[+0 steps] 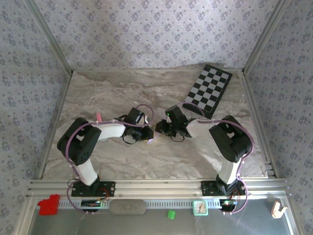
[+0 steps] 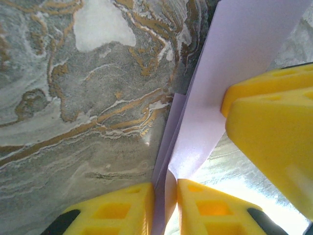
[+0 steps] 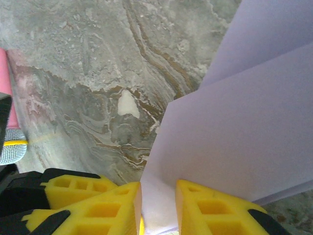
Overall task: Fold a paper plane with a square sheet of paper (pick it up from the middle)
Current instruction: Fold the wing for the fifth time at the center of the table.
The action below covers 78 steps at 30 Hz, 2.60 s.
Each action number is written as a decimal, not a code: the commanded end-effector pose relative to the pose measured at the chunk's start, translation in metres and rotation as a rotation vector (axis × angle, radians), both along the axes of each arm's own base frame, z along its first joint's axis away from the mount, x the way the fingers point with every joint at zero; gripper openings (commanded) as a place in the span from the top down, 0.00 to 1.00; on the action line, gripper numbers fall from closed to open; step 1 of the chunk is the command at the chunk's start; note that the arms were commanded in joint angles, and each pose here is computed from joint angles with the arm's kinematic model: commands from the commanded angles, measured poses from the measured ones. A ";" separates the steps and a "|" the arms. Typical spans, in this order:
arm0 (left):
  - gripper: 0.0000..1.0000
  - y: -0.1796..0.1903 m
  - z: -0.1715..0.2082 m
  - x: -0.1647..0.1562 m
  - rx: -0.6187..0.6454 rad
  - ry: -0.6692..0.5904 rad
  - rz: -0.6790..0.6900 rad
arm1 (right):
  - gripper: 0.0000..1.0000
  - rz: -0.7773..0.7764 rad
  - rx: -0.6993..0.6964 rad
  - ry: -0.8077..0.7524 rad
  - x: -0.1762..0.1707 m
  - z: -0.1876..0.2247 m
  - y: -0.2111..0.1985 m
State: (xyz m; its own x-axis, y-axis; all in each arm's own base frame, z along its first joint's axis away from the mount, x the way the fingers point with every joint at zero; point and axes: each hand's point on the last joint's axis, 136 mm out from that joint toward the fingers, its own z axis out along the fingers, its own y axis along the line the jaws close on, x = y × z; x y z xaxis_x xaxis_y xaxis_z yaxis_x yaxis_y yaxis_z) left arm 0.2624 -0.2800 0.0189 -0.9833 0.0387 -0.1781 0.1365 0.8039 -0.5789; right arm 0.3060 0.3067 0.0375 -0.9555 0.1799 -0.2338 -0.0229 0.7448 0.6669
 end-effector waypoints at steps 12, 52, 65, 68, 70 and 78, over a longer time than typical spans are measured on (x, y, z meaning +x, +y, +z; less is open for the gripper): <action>0.78 0.024 -0.044 -0.019 0.145 0.105 0.030 | 0.75 -0.029 -0.051 0.041 0.001 -0.013 -0.007; 0.89 -0.016 0.019 0.000 -0.023 0.023 0.006 | 0.76 -0.008 -0.081 0.114 -0.006 -0.029 -0.010; 0.90 -0.009 0.000 -0.007 0.019 0.059 0.001 | 0.76 -0.005 -0.087 0.127 -0.008 -0.031 -0.010; 0.90 -0.007 -0.004 -0.009 0.029 0.068 0.001 | 0.76 -0.007 -0.088 0.129 -0.007 -0.031 -0.010; 0.90 -0.005 -0.007 -0.011 0.037 0.078 0.000 | 0.76 -0.005 -0.090 0.130 -0.008 -0.032 -0.010; 0.93 0.006 -0.017 -0.021 0.094 0.111 -0.001 | 0.76 -0.015 -0.128 0.157 -0.011 -0.040 -0.016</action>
State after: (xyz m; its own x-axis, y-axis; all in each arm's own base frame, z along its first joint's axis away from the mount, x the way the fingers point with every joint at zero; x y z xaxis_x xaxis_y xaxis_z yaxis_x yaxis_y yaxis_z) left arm 0.2584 -0.2896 0.0212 -0.9909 0.0281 -0.1318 0.0994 0.8132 -0.5734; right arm 0.3075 0.3068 0.0261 -0.9696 0.1703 -0.1758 0.0179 0.7657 0.6429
